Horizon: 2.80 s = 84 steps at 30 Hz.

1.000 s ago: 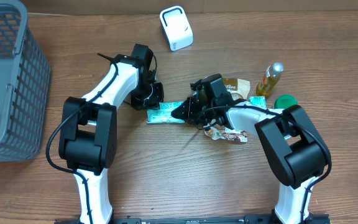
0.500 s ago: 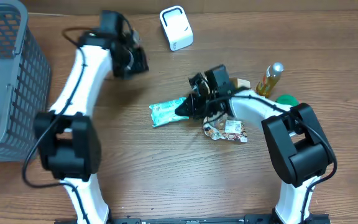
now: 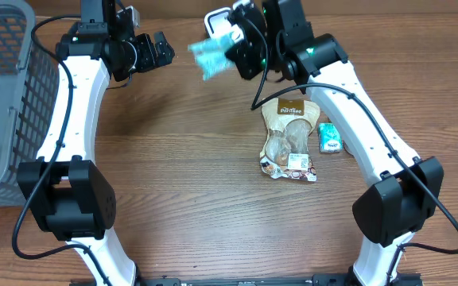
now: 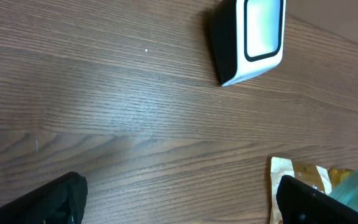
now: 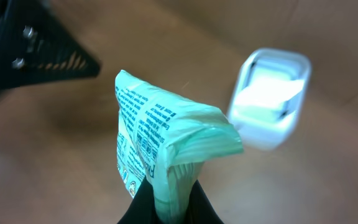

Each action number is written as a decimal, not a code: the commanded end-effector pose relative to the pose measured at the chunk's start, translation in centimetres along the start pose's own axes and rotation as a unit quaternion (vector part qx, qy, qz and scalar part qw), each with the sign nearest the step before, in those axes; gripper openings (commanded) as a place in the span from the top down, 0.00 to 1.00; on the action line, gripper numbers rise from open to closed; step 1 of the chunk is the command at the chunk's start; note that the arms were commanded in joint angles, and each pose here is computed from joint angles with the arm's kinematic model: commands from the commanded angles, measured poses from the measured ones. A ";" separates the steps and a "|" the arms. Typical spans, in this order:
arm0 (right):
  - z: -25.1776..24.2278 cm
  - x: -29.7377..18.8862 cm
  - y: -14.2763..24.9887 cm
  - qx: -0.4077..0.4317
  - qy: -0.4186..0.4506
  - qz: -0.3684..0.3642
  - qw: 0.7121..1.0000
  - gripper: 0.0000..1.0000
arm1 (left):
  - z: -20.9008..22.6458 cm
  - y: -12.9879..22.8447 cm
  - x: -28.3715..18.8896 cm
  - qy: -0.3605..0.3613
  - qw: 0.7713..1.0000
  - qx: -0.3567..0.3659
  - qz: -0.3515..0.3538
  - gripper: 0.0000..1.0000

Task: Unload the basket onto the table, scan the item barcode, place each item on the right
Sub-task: 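Lift the wipes pack with the right gripper up to the white scanner, then hold the wipes pack barcode against the scanner window with the right gripper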

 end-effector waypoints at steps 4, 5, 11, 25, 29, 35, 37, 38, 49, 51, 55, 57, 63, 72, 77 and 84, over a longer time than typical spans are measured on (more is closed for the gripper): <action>-2.5 0.9 -2.2 -0.213 0.137 -0.027 0.967 0.96 | 0.0 -0.2 -0.1 -0.006 1.000 0.007 -0.004 0.00; -2.8 1.4 -2.4 -0.226 0.149 -0.030 0.962 0.96 | 0.0 -0.2 -0.1 -0.006 1.000 0.007 -0.004 0.01; -4.1 4.9 -2.6 -0.287 0.193 -0.043 0.937 0.96 | 0.0 -0.2 -0.1 -0.006 1.000 0.007 -0.004 0.00; -7.7 12.6 -0.4 -0.459 0.333 0.012 0.823 0.96 | 0.0 -0.2 -0.1 -0.006 1.000 0.007 -0.004 0.00; -8.2 14.1 0.9 -0.454 0.348 0.029 0.820 0.96 | 0.0 -0.2 -0.1 -0.006 1.000 0.007 -0.004 0.01; -6.4 16.0 2.5 -0.467 0.325 0.047 0.821 0.96 | 0.0 -0.2 -0.1 -0.006 1.000 0.007 -0.004 0.00; -5.6 16.3 2.7 -0.473 0.312 0.047 0.822 0.96 | 0.0 -0.2 -0.1 -0.006 1.000 0.007 -0.004 0.01; -5.3 16.4 2.8 -0.475 0.309 0.050 0.822 0.96 | 0.0 -0.2 -0.1 -0.006 1.000 0.007 -0.004 0.01; -4.7 16.9 5.0 -0.475 0.283 0.103 0.827 0.96 | 0.0 -0.2 -0.1 -0.006 1.000 0.007 -0.004 0.01; -4.7 16.9 5.0 -0.475 0.283 0.103 0.827 0.96 | 0.0 -0.2 -0.1 -0.006 1.000 0.007 -0.004 0.00; -4.6 17.1 5.3 -0.474 0.272 0.103 0.831 0.96 | 0.0 -0.2 -0.1 -0.006 1.000 0.007 -0.004 0.01; -4.4 17.2 5.6 -0.477 0.259 0.106 0.833 0.96 | 0.0 -0.2 -0.1 -0.006 1.000 0.007 -0.004 0.00; -4.3 17.3 5.8 -0.434 0.256 0.096 0.858 0.96 | 0.0 -0.2 -0.1 -0.006 1.000 0.007 -0.004 0.00; -5.1 15.8 3.8 -0.352 0.332 0.054 0.874 0.96 | 0.0 -0.2 -0.1 -0.006 1.000 0.007 -0.004 0.00; -5.2 10.2 -2.1 -0.269 0.419 -0.051 0.866 0.96 | 0.0 -0.2 -0.1 -0.006 1.000 0.007 -0.004 0.00; -1.7 0.7 -7.5 -0.159 0.399 -0.154 0.890 0.96 | 0.0 -0.2 -0.1 -0.006 1.000 0.007 -0.004 0.01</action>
Point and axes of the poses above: each gripper's point midway between its finger pads, its own x axis out along the fingers, its own z axis along the line the jaws close on, y = z × x, the point moved 6 cm from there along -x, back along the fingers, and after that the axes turned 5 degrees about x, right-handed, at the moved point
